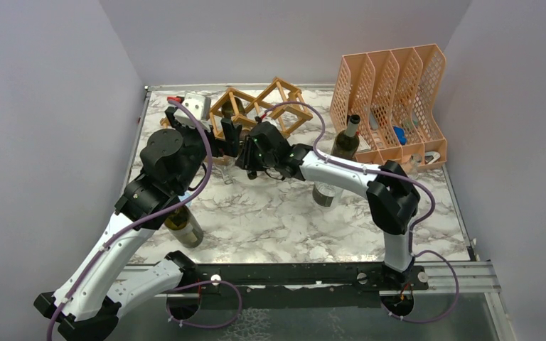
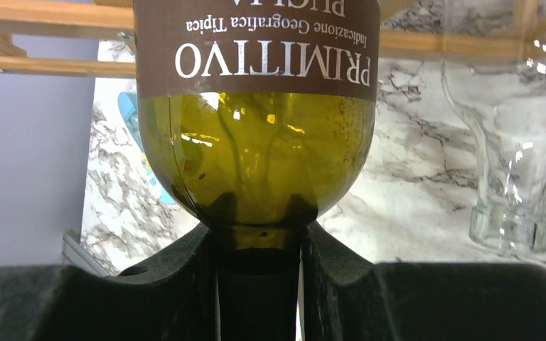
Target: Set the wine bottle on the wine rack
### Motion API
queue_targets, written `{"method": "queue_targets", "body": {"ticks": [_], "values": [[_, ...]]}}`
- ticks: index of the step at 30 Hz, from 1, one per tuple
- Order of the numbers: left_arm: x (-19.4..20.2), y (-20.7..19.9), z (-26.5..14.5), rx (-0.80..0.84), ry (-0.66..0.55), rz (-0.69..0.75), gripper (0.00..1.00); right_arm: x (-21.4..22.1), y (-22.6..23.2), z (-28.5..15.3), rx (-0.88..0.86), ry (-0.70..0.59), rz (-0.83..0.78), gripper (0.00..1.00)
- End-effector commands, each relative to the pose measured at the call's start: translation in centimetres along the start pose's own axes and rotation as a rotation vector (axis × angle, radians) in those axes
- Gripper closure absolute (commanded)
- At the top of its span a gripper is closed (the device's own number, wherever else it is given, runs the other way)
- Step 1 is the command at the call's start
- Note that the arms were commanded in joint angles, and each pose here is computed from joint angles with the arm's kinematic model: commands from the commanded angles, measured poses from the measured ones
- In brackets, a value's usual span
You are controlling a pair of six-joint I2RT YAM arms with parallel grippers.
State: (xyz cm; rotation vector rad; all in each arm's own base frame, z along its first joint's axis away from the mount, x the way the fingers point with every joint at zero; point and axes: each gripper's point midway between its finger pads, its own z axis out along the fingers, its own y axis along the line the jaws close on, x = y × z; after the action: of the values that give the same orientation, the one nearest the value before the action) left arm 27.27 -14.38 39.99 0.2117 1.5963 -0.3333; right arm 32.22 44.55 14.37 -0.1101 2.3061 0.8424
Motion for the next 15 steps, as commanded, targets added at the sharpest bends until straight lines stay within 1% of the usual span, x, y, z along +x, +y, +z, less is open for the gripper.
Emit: {"method": "queue_targets", "body": {"ticks": [1,6,11,15], "values": [[-1.4,-0.6,-0.8,0.041,-0.022,0.000,0.01,-5.3,3.5,-0.2,-0.077,-0.153,-0.048,0.87],[-1.7,-0.7,-1.1,0.053,-0.029,-0.004,0.01,-5.4,3.0,0.8,-0.037,-0.145,-0.062,0.80],[-2.0,-0.7,-1.5,0.058,-0.039,-0.009,0.01,-5.9,2.5,1.4,-0.015,-0.139,-0.072,0.71],[-2.1,-0.7,-1.6,0.061,-0.042,-0.013,0.01,-5.5,2.1,2.1,-0.006,-0.110,-0.089,0.63]]}}
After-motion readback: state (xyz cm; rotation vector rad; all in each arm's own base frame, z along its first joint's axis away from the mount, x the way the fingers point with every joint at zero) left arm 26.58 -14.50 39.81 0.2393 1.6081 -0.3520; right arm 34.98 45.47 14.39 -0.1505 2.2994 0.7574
